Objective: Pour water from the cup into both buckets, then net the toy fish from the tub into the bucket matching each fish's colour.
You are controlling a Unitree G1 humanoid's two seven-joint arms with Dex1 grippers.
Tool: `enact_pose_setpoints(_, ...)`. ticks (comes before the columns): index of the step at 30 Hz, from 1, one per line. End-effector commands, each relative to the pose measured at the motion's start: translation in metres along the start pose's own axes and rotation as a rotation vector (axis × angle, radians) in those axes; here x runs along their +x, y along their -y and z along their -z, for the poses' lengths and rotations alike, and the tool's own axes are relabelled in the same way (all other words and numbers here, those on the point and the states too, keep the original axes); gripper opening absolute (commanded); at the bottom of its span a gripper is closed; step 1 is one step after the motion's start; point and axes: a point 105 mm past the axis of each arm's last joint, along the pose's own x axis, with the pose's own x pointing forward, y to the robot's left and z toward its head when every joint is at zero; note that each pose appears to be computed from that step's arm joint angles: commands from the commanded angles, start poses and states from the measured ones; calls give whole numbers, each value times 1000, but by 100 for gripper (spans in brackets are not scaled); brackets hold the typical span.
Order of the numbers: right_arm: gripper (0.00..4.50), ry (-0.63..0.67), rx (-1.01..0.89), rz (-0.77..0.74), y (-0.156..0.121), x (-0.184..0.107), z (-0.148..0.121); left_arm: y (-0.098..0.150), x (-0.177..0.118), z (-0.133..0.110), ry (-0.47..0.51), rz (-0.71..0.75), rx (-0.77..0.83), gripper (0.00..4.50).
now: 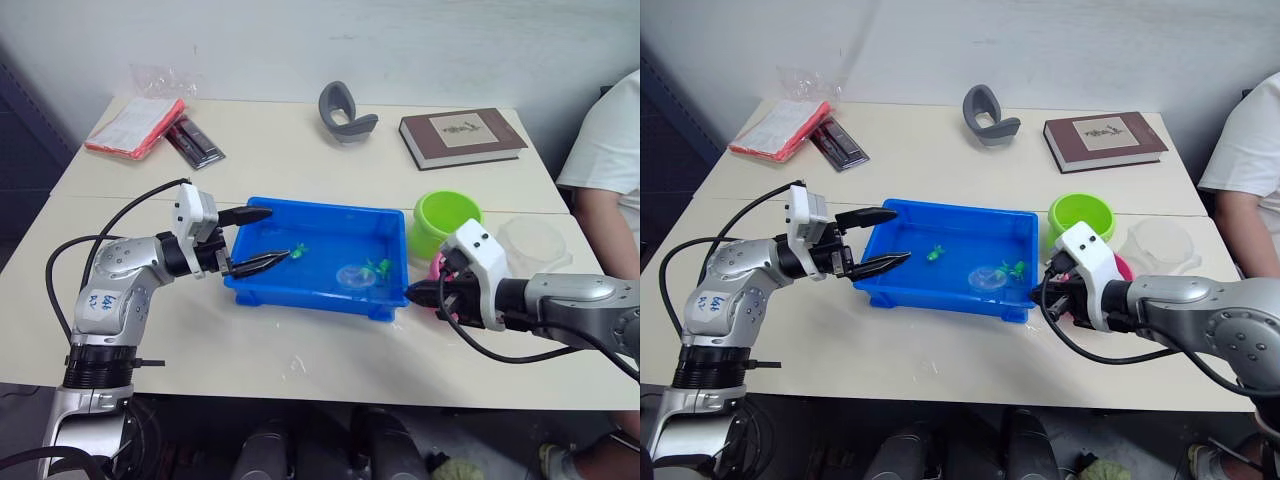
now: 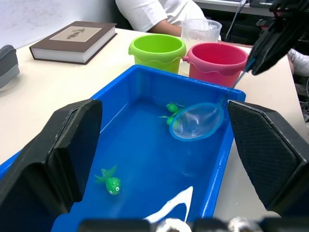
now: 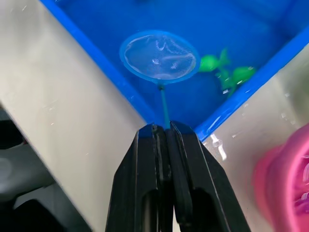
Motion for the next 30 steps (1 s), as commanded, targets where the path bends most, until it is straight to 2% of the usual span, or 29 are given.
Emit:
enact_pose_setpoints(1, 0, -36, 43, -51, -5, -1, -4, 1, -2, -11, 25, -2, 37, 441)
enact_pose_setpoints(4, 0, -106, 117, -61, 1, 1, -2, 0, -1, -11, 27, -2, 37, 441)
enact_pose_setpoints(7, 0, -211, 105, -26, 11, -1, -1, 0, -1, -10, 31, -9, 38, 441)
enact_pose_setpoints(14, 0, -289, 120, -54, 15, 2, -10, 1, 2, -7, 42, -19, 33, 441)
enact_pose_setpoints(20, 0, -278, 122, 57, 35, 11, -25, 3, 6, -5, 60, -24, 29, 441)
enact_pose_setpoints(22, 0, -315, 79, 88, 36, 10, -25, 3, 6, -3, 62, -26, 26, 441)
enact_pose_setpoints(30, 0, -298, 55, 100, 37, 15, -36, 3, 8, -1, 73, -34, 25, 441)
